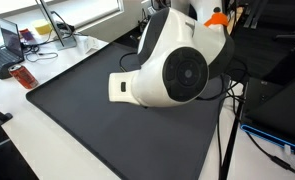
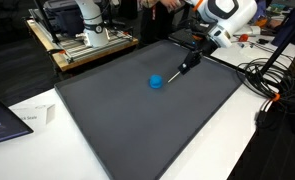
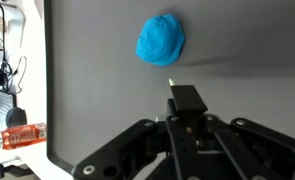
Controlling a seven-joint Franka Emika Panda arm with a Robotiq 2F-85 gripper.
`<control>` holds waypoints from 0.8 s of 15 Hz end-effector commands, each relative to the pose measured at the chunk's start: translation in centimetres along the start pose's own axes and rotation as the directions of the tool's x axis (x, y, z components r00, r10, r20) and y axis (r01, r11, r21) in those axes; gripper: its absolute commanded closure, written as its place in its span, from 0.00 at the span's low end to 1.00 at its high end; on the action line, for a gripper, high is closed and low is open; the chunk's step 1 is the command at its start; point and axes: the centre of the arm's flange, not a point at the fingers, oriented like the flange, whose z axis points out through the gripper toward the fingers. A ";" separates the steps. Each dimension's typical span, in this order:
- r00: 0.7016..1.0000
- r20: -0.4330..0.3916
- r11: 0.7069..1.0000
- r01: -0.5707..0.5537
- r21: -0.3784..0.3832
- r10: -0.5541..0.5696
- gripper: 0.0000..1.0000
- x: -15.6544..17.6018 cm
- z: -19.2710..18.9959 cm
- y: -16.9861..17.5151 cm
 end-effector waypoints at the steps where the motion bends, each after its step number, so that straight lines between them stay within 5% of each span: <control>1: 1.000 -0.003 1.000 0.015 0.008 -0.015 0.97 1.1 -1.0 0.6; 7: 0.999 0.040 0.985 -0.027 0.171 0.020 0.97 2.2 -1.9 6.6; 12: 0.996 0.093 0.938 -0.042 0.345 0.010 0.97 2.8 -1.1 12.1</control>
